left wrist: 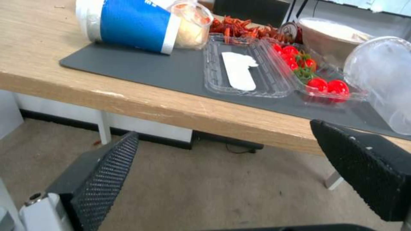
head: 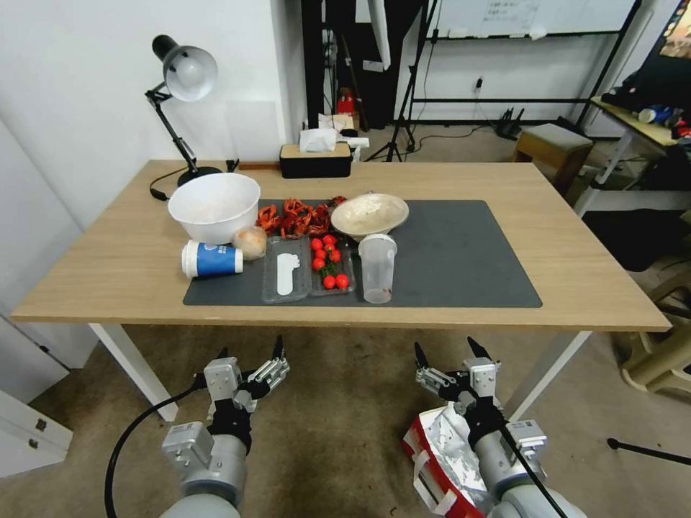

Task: Pick up the food delivery bag from the floor and place it on the table.

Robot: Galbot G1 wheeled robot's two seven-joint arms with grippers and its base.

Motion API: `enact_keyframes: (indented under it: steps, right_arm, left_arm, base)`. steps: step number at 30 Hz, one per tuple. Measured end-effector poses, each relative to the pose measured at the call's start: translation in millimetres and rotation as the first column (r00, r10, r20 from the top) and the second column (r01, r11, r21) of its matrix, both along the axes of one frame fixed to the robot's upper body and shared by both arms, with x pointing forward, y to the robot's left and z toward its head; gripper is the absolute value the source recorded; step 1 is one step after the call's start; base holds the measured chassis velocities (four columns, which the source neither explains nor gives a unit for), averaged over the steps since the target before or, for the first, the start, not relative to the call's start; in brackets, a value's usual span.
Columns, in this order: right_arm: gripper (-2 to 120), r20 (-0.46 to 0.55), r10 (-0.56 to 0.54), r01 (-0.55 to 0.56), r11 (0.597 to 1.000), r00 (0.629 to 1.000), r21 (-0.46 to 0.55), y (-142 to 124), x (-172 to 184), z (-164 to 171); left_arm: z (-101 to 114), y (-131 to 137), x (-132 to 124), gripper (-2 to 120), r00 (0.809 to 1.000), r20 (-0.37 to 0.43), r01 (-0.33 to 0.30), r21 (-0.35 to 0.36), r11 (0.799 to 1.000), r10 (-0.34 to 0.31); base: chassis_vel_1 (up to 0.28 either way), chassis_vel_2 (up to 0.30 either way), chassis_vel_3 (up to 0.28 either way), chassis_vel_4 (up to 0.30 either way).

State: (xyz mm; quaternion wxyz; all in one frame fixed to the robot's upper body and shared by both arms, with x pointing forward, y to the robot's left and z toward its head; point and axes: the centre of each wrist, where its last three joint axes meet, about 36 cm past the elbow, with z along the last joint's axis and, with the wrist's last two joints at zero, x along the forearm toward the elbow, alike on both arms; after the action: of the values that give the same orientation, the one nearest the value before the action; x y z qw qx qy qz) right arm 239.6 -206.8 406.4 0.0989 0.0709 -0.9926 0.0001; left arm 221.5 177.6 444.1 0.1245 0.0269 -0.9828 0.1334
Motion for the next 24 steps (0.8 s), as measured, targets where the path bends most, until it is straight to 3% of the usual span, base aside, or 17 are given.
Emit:
enact_keyframes:
  steps: [15, 24]
  right_arm:
    - [100, 0.012, -0.022, 0.022, 1.000, 1.000, 0.000, -1.9, -0.8, 1.7]
    - [100, 0.008, -0.025, 0.025, 1.000, 1.000, 0.000, -1.6, -3.1, 1.1]
  left_arm:
    - [-4.5, -1.1, -3.9, 100, 1.000, 0.022, -0.020, -0.051, 0.998, 0.022]
    - [-0.2, -2.0, -5.3, 100, 1.000, 0.018, -0.002, -0.061, 0.998, 0.003]
  base:
    - [0.000, 0.000, 0.000, 0.000]
    - [0.000, 0.000, 0.000, 0.000]
